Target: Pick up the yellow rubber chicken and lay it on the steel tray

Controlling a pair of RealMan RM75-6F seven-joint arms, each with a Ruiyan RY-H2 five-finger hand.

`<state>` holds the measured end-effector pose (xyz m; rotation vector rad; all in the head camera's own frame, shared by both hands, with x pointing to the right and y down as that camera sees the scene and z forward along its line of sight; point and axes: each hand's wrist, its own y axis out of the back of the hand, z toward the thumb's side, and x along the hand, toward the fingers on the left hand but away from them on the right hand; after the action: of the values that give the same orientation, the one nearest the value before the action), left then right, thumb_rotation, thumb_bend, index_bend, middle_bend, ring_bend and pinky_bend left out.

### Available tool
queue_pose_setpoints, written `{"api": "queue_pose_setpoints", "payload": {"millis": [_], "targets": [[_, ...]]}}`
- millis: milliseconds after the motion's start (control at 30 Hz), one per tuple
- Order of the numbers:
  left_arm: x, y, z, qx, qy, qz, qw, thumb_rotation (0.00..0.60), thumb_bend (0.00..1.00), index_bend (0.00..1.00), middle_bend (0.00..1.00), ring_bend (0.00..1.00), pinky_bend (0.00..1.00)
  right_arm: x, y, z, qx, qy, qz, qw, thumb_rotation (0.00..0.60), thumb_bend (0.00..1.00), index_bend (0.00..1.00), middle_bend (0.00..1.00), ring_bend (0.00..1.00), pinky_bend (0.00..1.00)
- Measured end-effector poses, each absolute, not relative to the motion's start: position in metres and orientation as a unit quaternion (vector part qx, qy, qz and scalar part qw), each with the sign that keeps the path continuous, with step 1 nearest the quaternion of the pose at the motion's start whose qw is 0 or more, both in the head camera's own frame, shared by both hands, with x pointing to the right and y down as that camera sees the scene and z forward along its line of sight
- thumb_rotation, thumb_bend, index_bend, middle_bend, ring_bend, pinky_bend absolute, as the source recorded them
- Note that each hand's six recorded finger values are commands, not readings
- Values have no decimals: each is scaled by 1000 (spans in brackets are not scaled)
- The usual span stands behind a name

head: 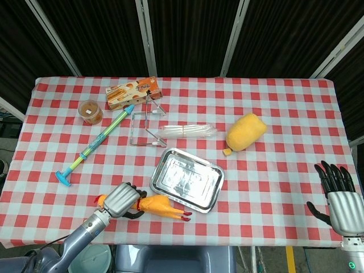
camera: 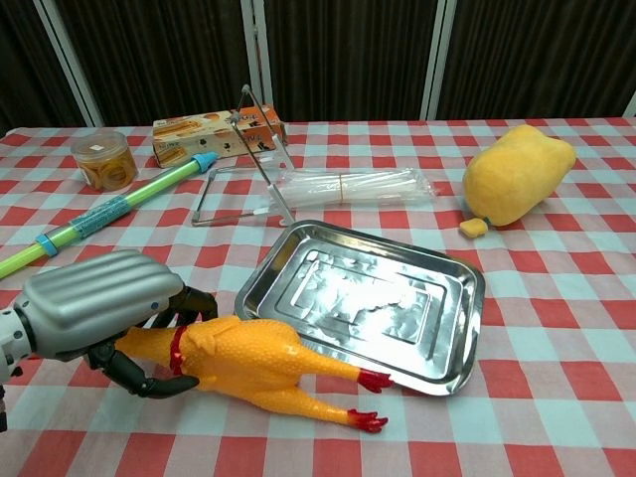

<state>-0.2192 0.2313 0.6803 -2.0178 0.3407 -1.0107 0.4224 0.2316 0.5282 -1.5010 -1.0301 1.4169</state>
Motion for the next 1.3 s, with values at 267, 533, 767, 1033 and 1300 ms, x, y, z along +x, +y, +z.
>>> {"api": "queue_pose_setpoints", "payload": {"millis": [267, 533, 767, 1033, 1300], "targets": [[-222, 210, 650, -827, 154, -352, 411, 600, 628, 582, 643, 580, 604, 415, 227, 525, -623, -412, 536, 392, 600, 259, 0, 43, 12, 76], [-220, 160, 620, -810, 166, -338, 449, 600, 649, 594, 658, 595, 617, 397, 212, 524, -695, -429, 472, 332, 600, 258, 0, 43, 48, 144], [-205, 112, 599, -802, 150, -339, 468, 600, 649, 593, 656, 595, 617, 365, 192, 523, -774, -426, 405, 235, 600, 259, 0, 51, 75, 190], [-170, 72, 577, -788, 137, -335, 497, 600, 648, 596, 660, 596, 617, 319, 159, 539, -830, -392, 374, 132, 600, 259, 0, 69, 85, 203], [-132, 53, 569, -774, 121, -335, 523, 600, 648, 596, 662, 599, 630, 297, 141, 566, -829, -379, 406, 65, 600, 259, 0, 70, 86, 203]]}}
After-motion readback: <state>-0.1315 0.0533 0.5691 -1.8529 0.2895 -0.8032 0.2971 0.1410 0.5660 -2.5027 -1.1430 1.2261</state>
